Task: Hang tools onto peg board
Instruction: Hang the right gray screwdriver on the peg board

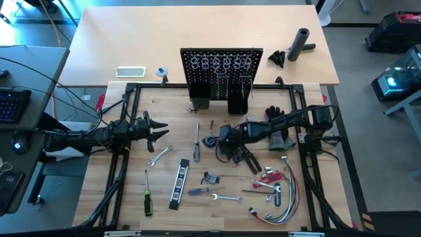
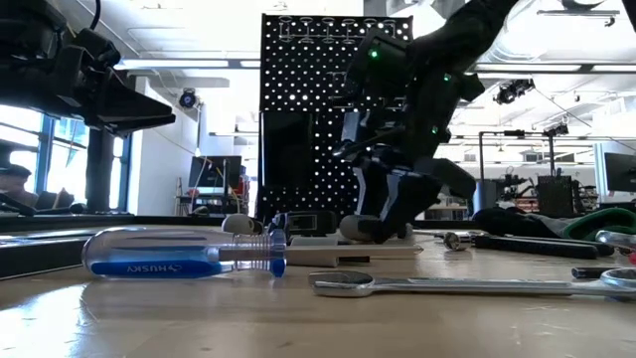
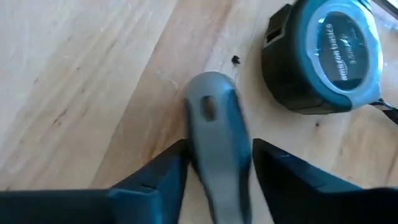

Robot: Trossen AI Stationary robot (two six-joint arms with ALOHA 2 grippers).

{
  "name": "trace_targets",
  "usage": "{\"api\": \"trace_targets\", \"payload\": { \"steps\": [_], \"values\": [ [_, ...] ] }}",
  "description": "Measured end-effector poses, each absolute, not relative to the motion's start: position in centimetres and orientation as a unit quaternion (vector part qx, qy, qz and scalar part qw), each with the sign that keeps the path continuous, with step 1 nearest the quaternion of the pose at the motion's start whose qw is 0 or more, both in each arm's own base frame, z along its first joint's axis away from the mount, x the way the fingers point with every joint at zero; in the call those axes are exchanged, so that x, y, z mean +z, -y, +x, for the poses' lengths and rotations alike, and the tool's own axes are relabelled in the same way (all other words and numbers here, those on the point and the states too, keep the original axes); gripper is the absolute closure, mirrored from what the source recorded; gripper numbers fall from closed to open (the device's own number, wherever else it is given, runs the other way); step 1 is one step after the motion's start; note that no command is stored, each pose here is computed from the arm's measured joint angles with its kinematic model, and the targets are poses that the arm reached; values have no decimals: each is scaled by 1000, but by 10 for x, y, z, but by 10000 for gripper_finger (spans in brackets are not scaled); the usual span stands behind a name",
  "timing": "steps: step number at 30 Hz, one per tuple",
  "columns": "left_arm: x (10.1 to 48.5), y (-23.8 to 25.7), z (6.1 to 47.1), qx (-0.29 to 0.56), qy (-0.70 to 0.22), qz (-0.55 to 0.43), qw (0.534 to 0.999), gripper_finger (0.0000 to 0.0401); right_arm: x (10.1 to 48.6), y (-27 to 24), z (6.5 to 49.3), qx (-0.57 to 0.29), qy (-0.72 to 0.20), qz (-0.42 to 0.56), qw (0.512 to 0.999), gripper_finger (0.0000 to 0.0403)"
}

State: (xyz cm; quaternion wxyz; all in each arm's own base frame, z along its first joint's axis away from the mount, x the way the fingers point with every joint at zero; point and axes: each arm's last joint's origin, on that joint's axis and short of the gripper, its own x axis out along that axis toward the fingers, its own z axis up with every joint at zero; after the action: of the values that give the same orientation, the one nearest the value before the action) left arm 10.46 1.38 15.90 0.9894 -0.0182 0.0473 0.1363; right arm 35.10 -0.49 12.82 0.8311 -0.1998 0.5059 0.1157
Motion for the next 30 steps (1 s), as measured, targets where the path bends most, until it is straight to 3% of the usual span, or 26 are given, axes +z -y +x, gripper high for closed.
{"api": "trace_targets", "payload": {
  "steps": [3, 15, 24, 30],
  "values": [
    [159, -14, 105, 136, -47, -21, 989, 275, 128, 5, 351, 117, -504, -198, 832, 284],
    [159, -14, 105, 137, -47, -22, 989, 275, 142, 0, 357, 94, -489, -121, 859, 284],
    [159, -14, 105, 137, -47, -22, 989, 275, 228, 0, 353, 36, -377, -128, 917, 284],
    [159, -14, 105, 137, -47, -22, 989, 275, 305, 7, 326, -75, -257, -165, 949, 284]
  ]
}}
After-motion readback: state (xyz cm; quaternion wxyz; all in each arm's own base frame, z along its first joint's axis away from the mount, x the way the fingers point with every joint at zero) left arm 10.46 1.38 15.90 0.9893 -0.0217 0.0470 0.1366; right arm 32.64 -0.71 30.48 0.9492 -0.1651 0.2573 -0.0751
